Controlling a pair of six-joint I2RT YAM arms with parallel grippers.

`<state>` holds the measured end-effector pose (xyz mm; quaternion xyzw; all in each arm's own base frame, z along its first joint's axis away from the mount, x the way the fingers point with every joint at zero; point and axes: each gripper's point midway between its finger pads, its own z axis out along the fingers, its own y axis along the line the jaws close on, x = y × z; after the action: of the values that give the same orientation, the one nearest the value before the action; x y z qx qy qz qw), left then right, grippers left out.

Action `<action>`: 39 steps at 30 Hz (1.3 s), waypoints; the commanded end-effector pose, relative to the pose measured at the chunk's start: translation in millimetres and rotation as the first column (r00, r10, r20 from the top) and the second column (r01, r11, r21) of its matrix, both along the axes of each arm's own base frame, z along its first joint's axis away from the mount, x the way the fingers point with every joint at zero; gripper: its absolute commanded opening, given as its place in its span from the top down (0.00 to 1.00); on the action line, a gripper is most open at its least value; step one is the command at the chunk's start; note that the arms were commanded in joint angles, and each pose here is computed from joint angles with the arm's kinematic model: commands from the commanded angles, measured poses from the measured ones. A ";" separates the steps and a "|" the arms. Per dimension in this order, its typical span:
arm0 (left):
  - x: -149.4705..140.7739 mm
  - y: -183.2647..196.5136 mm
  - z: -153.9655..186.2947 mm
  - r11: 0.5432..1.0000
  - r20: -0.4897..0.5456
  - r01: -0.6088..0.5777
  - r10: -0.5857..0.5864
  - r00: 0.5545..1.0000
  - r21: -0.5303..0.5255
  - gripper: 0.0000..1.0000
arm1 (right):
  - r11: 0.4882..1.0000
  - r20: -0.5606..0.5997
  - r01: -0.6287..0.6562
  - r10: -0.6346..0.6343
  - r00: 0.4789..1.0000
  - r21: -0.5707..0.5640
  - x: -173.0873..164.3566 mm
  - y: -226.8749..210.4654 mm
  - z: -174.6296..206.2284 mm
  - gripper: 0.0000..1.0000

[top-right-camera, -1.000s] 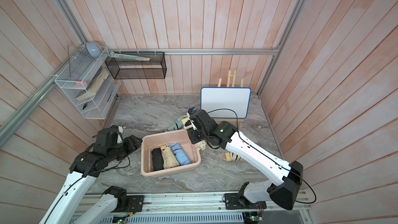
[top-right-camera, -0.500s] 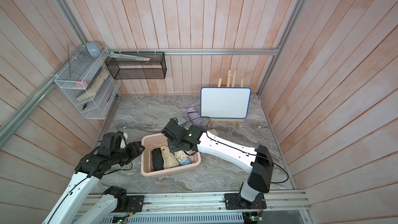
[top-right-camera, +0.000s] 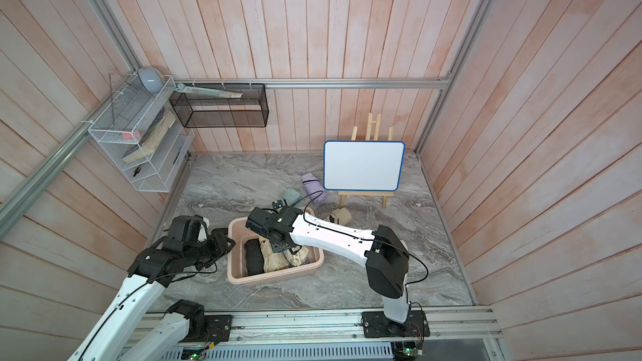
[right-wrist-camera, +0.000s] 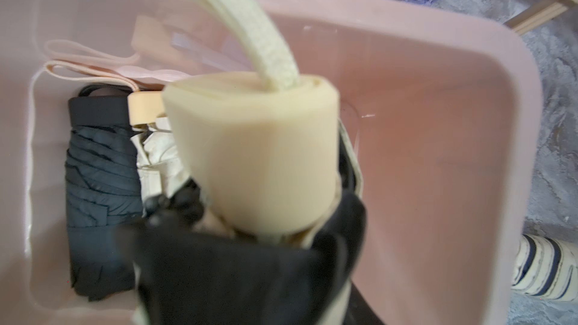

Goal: Put the umbrella into the storage box
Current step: Place the umbrella in the storage box.

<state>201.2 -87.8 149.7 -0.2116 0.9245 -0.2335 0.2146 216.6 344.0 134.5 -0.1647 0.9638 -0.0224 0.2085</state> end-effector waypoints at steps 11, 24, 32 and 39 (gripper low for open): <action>11.3 -1.2 0.4 1.000 0.032 0.013 -0.013 0.999 0.010 0.51 | 0.990 0.066 0.062 -0.054 0.996 -0.125 23.4 -28.8 -46.8 0.66; 12.1 0.0 0.4 1.000 0.026 0.006 -0.006 1.000 0.016 0.51 | 0.997 0.085 0.024 -0.018 0.996 -0.072 19.4 -13.7 5.3 0.27; 14.0 -0.5 0.9 1.000 0.028 0.009 -0.009 1.000 0.019 0.52 | 0.995 -0.015 -0.001 -0.001 1.000 -0.102 -15.7 -28.7 -8.0 0.58; 14.3 0.4 0.8 1.000 0.028 0.005 -0.005 1.000 0.021 0.52 | 0.989 -0.094 -0.014 0.000 0.996 -0.148 -33.2 -48.1 -43.9 0.75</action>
<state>210.8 -89.1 145.4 -0.2078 0.9264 -0.2286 0.2154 195.8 305.4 101.4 -0.1819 0.9632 -0.0825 0.1797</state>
